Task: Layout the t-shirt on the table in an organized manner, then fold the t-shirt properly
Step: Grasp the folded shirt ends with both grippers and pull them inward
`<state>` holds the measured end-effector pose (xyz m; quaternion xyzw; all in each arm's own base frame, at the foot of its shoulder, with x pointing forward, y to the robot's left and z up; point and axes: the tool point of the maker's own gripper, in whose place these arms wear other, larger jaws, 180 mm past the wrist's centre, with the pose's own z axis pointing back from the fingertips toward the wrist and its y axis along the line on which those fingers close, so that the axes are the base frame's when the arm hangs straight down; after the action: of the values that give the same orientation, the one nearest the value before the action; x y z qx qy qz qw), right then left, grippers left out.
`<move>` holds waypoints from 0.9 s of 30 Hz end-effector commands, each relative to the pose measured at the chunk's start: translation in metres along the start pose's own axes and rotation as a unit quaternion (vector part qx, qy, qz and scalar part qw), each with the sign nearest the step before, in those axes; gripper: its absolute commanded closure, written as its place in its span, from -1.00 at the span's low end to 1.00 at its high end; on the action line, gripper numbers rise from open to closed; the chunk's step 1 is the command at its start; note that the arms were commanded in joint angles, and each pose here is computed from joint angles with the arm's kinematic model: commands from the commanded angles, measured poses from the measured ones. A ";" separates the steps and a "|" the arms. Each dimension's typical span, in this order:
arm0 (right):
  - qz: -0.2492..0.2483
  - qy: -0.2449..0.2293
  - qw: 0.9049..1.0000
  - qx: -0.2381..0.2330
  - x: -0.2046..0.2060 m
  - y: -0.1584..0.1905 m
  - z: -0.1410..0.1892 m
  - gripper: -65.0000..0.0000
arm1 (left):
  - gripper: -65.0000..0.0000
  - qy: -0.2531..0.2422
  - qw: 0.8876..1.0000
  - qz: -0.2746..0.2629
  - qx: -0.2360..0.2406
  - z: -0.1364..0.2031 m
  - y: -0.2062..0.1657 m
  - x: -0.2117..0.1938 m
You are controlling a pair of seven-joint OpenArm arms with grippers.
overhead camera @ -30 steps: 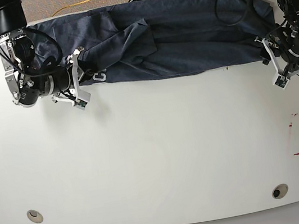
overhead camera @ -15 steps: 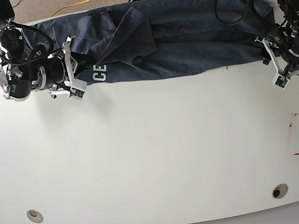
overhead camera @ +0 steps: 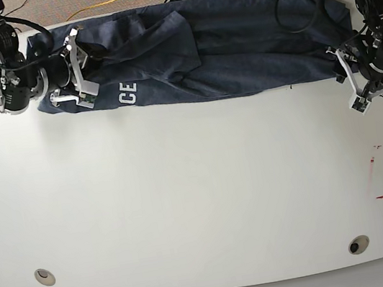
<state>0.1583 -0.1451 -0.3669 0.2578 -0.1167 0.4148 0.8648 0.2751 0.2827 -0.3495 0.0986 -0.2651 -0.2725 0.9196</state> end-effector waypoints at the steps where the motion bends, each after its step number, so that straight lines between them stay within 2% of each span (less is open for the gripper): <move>1: 0.010 -0.003 1.000 -0.009 0.003 -0.004 0.011 0.01 | -0.13 -0.016 1.000 -0.006 0.013 0.006 0.009 0.009; 4: 0.010 0.004 1.000 -0.009 -0.002 -0.003 0.012 -0.42 | -0.13 -0.015 1.000 -0.006 0.013 0.006 0.009 0.009; 7: 0.020 0.003 1.000 -0.011 0.001 -0.001 0.014 -0.73 | -0.13 -0.017 1.000 -0.009 0.015 0.008 0.009 0.010; 9: 0.029 -0.001 1.000 -0.011 0.005 0.002 0.016 -0.84 | -0.13 -0.017 1.000 -0.014 0.015 0.011 0.006 0.009; 14: 0.024 -0.046 0.998 -0.018 0.023 -0.003 0.032 -0.86 | -0.13 -0.028 0.999 -0.033 0.014 0.023 -0.006 0.011; 22: -0.019 -0.155 0.986 -0.058 0.054 -0.022 0.056 -0.85 | -0.12 -0.077 0.995 -0.011 -0.063 0.034 -0.045 0.019; 25: -0.045 -0.158 0.984 -0.074 0.049 -0.030 0.048 -0.67 | -0.12 -0.068 0.994 -0.003 -0.091 0.036 -0.059 0.010; 27: -0.059 -0.151 0.983 -0.083 0.042 -0.033 0.040 -0.44 | -0.02 -0.059 0.993 0.000 -0.103 0.037 -0.066 0.004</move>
<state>0.2095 -0.1538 -0.3253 0.2583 -0.2614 0.3138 0.8755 0.2300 0.2238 -0.3439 -0.0144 -0.2864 -0.3002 0.9098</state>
